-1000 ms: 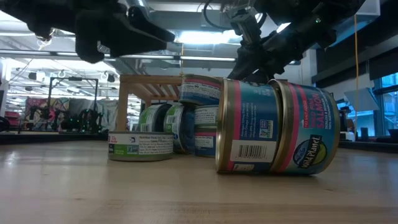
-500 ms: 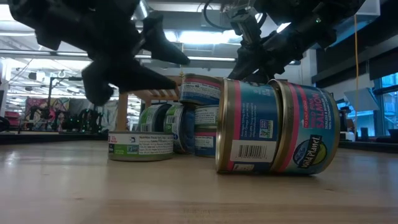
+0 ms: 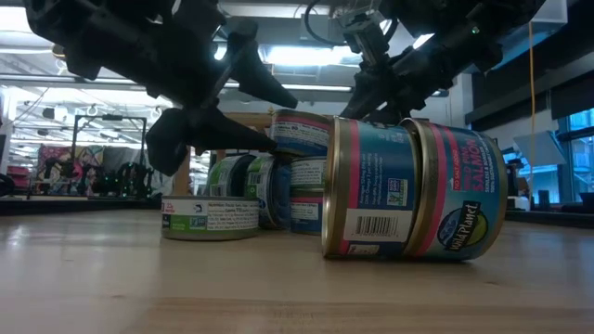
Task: Stack canned seafood by type on shelf
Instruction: Put the blue-pink tuna can on the shelf
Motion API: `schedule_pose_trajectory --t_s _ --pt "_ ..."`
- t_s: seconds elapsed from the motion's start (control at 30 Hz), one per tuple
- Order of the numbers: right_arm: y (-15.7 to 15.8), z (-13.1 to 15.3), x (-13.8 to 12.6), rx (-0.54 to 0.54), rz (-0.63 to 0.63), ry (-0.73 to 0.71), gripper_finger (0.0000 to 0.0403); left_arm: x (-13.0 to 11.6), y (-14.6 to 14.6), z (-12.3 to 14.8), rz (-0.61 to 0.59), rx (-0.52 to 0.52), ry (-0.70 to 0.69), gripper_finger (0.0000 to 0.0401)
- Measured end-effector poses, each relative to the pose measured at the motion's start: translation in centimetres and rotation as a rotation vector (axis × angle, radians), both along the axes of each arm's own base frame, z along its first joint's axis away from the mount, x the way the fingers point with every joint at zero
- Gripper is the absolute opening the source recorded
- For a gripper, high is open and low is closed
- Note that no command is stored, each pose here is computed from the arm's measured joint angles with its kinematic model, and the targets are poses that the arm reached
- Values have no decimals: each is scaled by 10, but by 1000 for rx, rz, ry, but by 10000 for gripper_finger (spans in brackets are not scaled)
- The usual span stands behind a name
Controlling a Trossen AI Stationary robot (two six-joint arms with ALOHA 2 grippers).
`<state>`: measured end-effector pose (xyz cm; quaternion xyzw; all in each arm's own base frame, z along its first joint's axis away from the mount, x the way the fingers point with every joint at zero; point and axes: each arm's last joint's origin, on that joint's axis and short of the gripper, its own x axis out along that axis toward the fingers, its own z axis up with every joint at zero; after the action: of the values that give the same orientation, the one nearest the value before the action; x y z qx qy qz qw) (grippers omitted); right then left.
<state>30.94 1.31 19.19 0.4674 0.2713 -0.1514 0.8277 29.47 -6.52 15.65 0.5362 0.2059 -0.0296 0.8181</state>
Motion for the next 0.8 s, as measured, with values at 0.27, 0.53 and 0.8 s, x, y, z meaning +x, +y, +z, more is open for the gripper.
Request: schedule_pose_trajectory --t_s 0.27,0.53,0.8 --pt "0 -1 -1 6 -16 14 64 0 0 0 0 0 2 282" --pt "0 -1 -1 6 -17 15 16 0 0 0 1 0 1 282" --pt "0 -1 -1 5 -18 15 10 0 0 0 1 0 1 282"
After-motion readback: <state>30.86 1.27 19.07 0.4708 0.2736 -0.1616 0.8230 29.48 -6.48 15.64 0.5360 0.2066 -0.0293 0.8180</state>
